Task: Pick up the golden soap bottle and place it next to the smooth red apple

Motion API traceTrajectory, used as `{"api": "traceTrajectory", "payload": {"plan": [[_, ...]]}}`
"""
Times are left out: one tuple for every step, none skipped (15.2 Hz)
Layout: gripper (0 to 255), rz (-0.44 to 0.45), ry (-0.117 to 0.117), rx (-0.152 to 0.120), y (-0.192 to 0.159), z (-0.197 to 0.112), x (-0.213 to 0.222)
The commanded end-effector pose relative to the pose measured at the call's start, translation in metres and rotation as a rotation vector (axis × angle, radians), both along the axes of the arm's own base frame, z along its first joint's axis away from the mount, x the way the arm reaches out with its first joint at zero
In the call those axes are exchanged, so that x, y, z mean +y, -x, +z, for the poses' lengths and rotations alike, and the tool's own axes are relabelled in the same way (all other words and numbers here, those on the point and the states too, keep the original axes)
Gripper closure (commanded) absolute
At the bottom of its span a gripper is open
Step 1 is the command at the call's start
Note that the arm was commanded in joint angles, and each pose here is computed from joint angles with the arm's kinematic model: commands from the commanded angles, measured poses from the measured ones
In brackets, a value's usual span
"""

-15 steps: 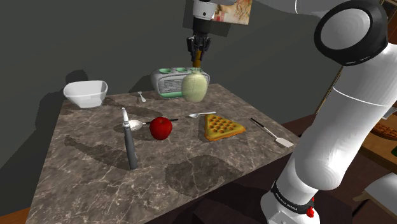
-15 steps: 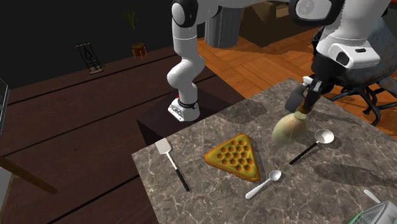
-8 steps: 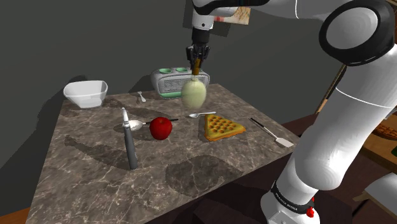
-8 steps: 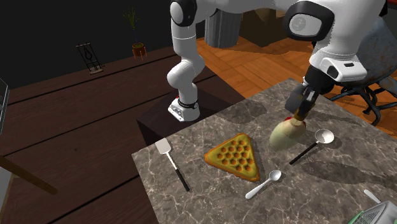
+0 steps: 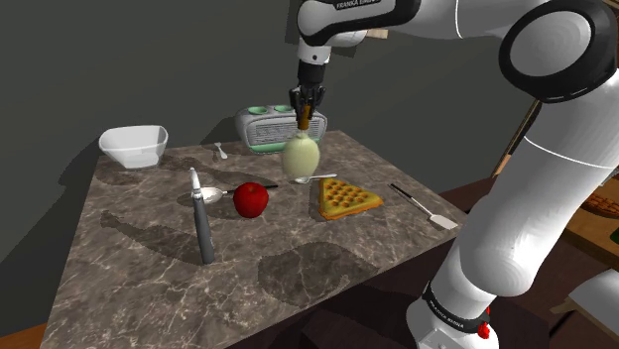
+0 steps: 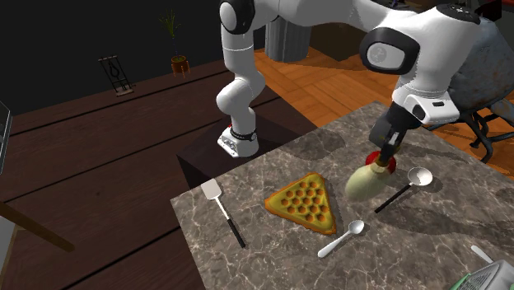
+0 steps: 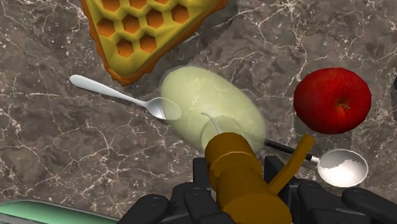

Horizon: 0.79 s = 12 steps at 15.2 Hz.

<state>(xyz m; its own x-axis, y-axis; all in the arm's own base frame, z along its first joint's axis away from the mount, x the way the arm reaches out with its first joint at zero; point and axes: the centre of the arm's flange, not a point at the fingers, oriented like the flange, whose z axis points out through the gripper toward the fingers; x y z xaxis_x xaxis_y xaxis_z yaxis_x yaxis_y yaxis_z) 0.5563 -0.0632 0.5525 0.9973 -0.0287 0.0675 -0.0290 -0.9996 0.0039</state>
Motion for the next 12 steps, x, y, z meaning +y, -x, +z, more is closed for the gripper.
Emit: {"api": "traceTrajectory", "payload": {"plan": [[255,0.0,0.0,-0.001,0.0,-0.009,0.0],[255,0.0,0.0,-0.001,0.0,-0.015,0.0],[255,0.0,0.0,-0.001,0.0,-0.02,0.0],[255,0.0,0.0,-0.001,0.0,-0.025,0.0],[255,0.0,0.0,-0.001,0.0,-0.031,0.0],[255,0.0,0.0,-0.001,0.0,-0.036,0.0],[255,0.0,0.0,-0.001,0.0,-0.041,0.0],[255,0.0,0.0,-0.001,0.0,-0.046,0.0],[255,0.0,0.0,-0.001,0.0,-0.052,0.0],[255,0.0,0.0,-0.001,0.0,-0.057,0.0],[255,0.0,0.0,-0.001,0.0,-0.062,0.0],[255,0.0,0.0,-0.001,0.0,-0.062,0.0]]}}
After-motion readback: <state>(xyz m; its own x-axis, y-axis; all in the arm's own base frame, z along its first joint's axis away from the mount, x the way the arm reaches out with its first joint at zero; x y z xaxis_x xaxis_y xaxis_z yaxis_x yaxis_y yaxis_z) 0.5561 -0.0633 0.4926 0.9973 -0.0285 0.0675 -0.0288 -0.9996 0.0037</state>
